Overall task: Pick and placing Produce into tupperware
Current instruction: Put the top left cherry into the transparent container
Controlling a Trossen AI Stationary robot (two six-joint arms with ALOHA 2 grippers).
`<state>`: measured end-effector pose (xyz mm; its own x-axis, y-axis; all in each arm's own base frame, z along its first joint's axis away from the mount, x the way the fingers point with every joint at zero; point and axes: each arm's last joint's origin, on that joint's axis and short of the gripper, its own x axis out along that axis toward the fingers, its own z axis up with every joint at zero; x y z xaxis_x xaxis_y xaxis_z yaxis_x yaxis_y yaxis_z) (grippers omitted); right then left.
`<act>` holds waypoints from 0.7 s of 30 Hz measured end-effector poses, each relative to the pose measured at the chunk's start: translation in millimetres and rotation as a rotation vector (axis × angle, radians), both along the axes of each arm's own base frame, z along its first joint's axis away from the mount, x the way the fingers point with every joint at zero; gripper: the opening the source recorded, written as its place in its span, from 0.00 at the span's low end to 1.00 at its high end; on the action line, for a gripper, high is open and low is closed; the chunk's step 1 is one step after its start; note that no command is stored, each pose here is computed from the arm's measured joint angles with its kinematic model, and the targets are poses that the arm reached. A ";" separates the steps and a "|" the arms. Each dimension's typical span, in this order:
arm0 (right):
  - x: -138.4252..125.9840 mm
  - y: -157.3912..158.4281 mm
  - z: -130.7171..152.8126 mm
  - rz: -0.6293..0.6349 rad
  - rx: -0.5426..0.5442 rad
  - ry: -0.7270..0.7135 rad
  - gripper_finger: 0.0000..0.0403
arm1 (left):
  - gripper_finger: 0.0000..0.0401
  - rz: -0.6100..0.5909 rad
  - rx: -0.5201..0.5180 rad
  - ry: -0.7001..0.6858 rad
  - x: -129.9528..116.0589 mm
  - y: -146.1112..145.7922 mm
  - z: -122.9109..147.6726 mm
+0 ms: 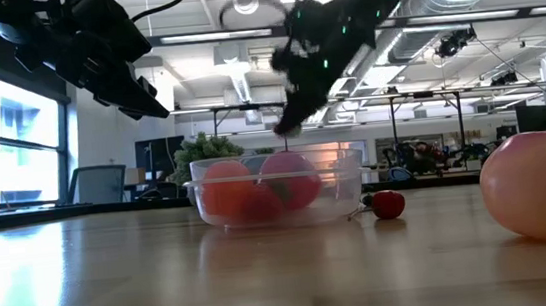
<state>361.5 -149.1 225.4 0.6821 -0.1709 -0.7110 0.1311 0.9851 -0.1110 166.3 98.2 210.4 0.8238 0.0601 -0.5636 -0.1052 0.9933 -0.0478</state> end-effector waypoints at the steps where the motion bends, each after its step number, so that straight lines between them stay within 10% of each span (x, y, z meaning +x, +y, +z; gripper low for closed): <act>1: -1.6 7.1 12.0 0.011 -0.007 -0.023 0.25 | 0.13 0.000 0.000 0.000 0.0 0.0 0.0; 12: -22.6 120.9 85.5 0.089 0.046 -0.156 0.25 | 0.13 0.000 0.000 0.000 0.0 0.0 0.0; 21: -15.8 179.6 26.9 0.005 0.046 0.010 0.25 | 0.13 0.000 0.000 0.000 0.0 0.0 0.0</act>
